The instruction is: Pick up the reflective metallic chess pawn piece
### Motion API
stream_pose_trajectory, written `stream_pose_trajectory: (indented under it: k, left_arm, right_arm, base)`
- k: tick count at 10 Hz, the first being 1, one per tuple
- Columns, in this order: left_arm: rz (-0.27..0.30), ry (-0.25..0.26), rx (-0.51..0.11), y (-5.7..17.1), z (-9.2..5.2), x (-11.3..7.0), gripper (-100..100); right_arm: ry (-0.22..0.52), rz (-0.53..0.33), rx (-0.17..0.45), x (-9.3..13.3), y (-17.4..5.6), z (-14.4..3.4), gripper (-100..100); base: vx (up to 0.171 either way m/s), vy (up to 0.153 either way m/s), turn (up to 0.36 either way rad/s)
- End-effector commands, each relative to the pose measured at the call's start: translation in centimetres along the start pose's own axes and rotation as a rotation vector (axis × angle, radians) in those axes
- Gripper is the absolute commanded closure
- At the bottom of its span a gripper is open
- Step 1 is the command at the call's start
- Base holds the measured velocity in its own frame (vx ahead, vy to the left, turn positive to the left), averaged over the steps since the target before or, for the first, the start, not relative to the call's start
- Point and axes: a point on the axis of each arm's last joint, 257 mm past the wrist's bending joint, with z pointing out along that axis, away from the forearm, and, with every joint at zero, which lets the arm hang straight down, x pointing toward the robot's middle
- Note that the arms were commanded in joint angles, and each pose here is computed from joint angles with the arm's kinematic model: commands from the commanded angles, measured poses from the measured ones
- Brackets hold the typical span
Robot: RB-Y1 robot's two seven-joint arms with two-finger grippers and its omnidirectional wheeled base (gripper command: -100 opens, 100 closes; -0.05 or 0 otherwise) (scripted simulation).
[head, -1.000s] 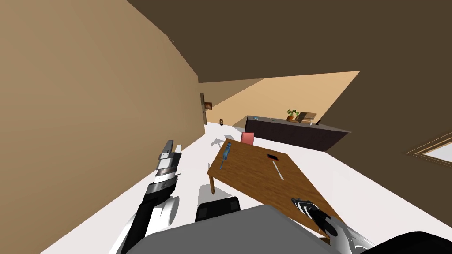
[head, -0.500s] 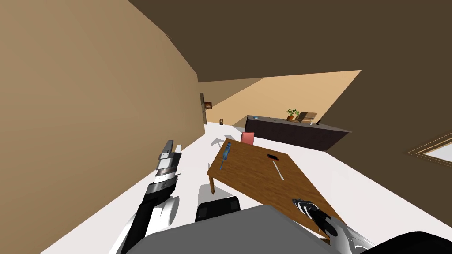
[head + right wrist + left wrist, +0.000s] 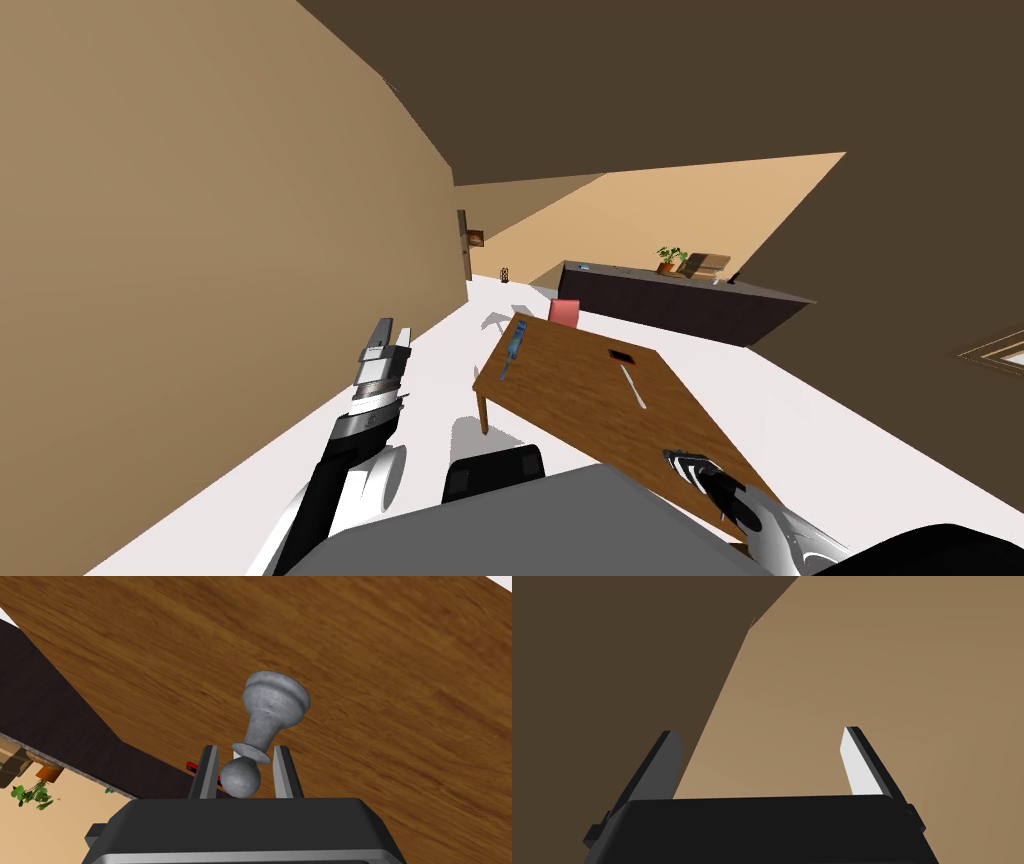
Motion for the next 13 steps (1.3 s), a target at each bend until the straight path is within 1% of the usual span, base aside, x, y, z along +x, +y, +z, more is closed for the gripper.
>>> stream_pose_trajectory:
  k: [1, 10, 12, 13]
  left_arm:
    - [0.0, 0.0, 0.0, 0.0, 0.0, 0.0, 0]
    - [0.0, 0.0, 0.0, 0.0, 0.0, 0.0, 0]
    - [0.0, 0.0, 0.0, 0.0, 0.0, 0.0, 0]
    - [0.0, 0.0, 0.0, 0.0, 0.0, 0.0, 0]
  right_arm:
    - [0.01, 0.008, 0.009, -0.1, -0.3, 0.0, 100]
    - [0.031, 0.057, 0.046, -1.1, -1.4, -0.3, 100]
    - [0.03, 0.059, 0.045, -1.1, -1.4, -0.3, 100]
    - [0.03, 0.061, 0.045, -1.1, -1.4, -0.3, 0]
  base:
    - [-0.084, 0.016, 0.115]
    - [-0.064, 0.012, 0.067]
    - [-0.042, 0.011, 0.03]
    - [0.0, 0.0, 0.0]
